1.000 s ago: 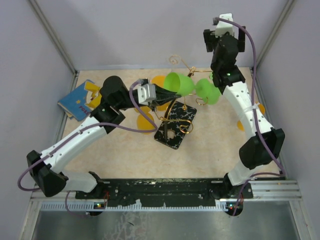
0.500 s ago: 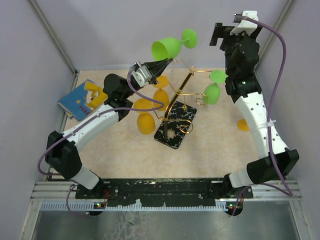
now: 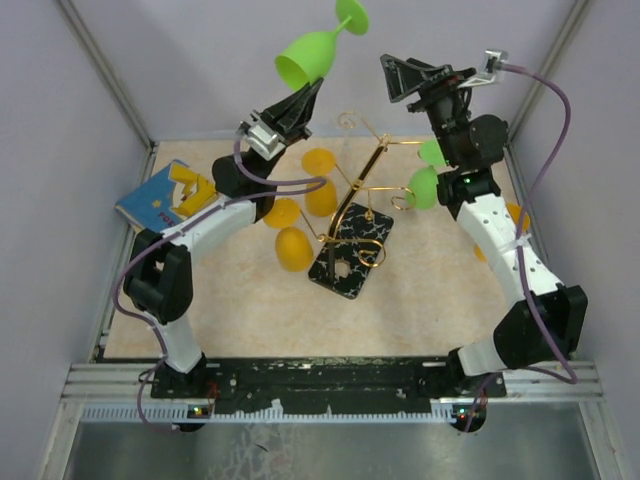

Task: Place the wine glass upside down on the wine glass rack
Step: Turn the wine glass upside down at the wine rack.

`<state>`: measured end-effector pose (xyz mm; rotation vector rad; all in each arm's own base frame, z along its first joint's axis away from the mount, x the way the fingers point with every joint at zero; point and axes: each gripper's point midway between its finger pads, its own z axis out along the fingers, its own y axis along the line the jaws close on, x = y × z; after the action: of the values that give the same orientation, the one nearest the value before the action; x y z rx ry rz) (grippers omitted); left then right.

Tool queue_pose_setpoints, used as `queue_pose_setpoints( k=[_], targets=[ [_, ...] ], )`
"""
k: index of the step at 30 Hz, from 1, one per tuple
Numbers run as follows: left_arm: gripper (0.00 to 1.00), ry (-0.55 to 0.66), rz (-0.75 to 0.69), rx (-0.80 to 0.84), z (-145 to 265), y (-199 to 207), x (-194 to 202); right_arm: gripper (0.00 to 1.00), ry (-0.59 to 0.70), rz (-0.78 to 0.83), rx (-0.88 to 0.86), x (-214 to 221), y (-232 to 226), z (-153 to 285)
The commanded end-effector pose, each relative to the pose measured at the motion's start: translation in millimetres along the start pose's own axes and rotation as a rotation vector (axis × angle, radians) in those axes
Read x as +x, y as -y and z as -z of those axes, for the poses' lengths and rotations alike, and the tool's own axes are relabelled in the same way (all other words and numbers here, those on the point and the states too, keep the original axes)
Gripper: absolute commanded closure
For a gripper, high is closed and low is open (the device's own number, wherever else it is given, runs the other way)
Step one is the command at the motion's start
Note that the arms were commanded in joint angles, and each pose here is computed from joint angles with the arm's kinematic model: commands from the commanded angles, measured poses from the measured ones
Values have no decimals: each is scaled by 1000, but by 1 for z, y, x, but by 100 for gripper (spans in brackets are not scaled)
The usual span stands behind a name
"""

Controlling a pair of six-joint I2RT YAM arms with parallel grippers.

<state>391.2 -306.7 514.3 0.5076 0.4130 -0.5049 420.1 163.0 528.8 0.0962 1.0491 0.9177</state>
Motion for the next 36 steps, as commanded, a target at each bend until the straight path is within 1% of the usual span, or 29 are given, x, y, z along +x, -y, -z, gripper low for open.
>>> queue_pose_setpoints(
  k=[1,3,8,12,20,21,22,25,36],
  targets=[
    [100,144,28,-26,-4,-16,-29,1,67,-213,-230,-26,-52,-6],
    [100,145,20,-26,-3,-23,-30,1,44,-214,-218,-21,-50,-11],
    [100,147,-5,-13,0,-24,-37,1,15,-220,-225,-10,-48,-19],
    [100,123,-37,-22,2,-27,-31,1,-16,-280,-281,0,-54,-25],
    [100,129,-48,-1,3,-24,-38,1,-32,-343,-386,6,-71,-33],
    [100,137,-50,8,3,-23,-41,1,-27,-357,-411,1,-78,-32],
    [100,147,-50,25,3,-20,-44,1,-46,-375,-404,11,-71,-36],
    [100,174,-52,70,0,-14,-53,3,-58,-393,-421,15,-74,-39],
    [100,217,-64,78,-11,-19,-76,3,-53,-396,-453,12,-84,-36]
  ],
)
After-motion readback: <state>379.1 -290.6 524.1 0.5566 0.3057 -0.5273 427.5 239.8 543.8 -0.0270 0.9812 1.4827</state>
